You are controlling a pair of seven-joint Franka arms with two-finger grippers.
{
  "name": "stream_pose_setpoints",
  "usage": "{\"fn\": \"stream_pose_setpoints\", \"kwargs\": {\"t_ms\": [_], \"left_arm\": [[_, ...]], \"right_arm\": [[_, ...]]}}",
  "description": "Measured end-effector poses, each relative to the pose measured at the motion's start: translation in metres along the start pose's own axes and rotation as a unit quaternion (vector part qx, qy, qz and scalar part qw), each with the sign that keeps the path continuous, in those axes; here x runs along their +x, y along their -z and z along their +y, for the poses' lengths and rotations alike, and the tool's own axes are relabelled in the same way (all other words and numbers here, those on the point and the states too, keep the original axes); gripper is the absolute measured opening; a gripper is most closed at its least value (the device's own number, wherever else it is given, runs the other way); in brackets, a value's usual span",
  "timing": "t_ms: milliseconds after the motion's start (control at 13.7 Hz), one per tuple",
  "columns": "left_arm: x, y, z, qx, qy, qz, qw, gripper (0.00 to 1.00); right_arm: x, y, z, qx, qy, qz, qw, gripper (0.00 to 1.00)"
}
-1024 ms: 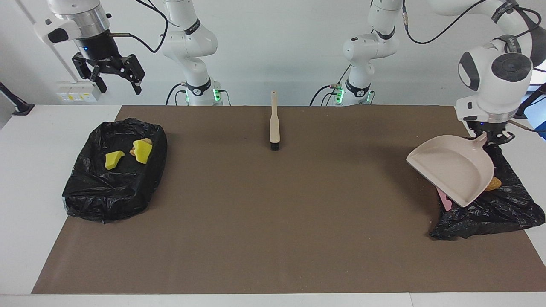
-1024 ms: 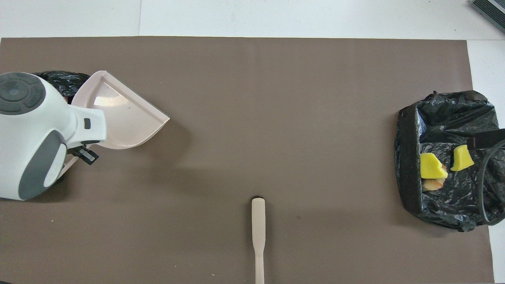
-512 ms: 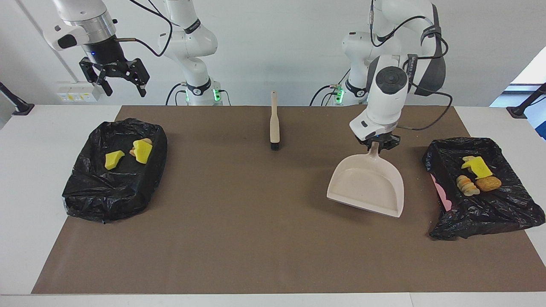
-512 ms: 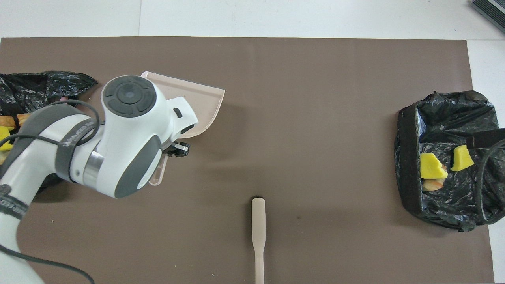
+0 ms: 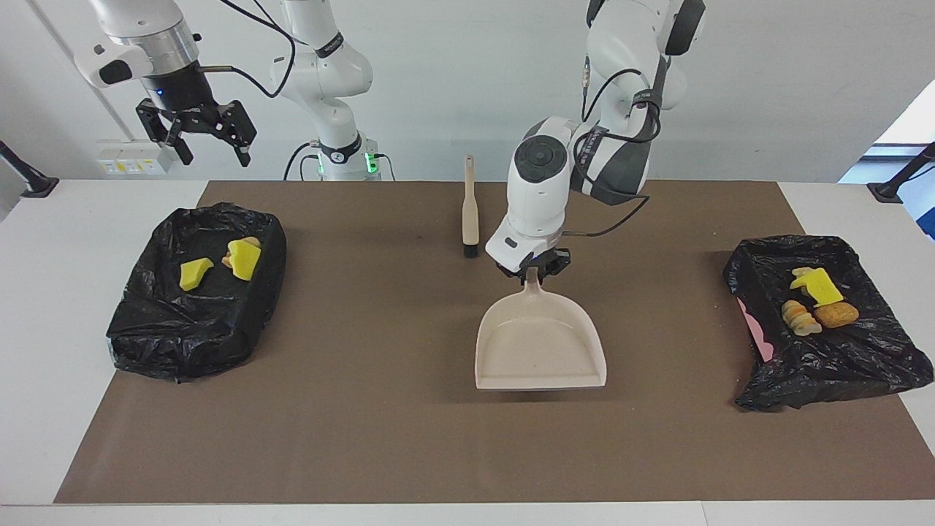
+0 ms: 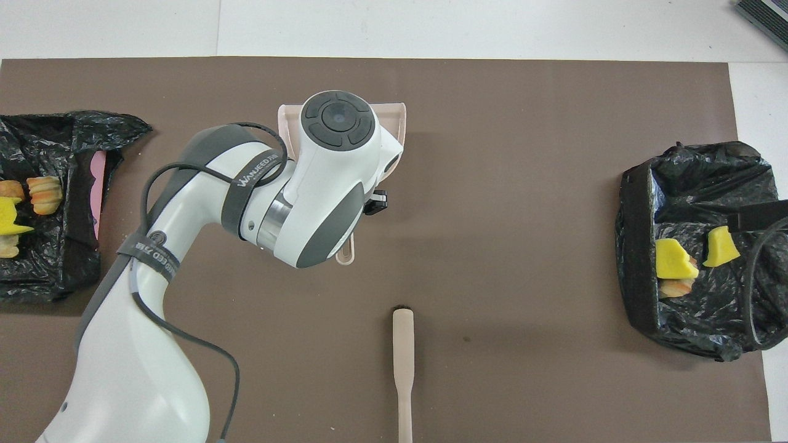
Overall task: Sweep and dump trash in bin
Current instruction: 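Bring the empty dustpan with the left gripper back to the table center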
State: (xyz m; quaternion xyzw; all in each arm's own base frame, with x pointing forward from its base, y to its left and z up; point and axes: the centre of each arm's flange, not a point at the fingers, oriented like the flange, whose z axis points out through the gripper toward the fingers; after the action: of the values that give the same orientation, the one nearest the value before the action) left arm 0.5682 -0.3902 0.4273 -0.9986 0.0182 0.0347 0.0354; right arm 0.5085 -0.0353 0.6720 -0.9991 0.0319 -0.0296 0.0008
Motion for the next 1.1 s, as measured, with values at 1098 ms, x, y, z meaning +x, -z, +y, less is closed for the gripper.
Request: {"fn": "stream_pose_setpoints", "kwargs": {"t_ms": [1098], "left_arm": [[0.004,-0.076,0.097,-0.047,0.004,-0.03,0.998,0.32]], "right_arm": [[0.001,-0.002,-0.001,0.0,0.026,-0.002,1.0,1.0]]}}
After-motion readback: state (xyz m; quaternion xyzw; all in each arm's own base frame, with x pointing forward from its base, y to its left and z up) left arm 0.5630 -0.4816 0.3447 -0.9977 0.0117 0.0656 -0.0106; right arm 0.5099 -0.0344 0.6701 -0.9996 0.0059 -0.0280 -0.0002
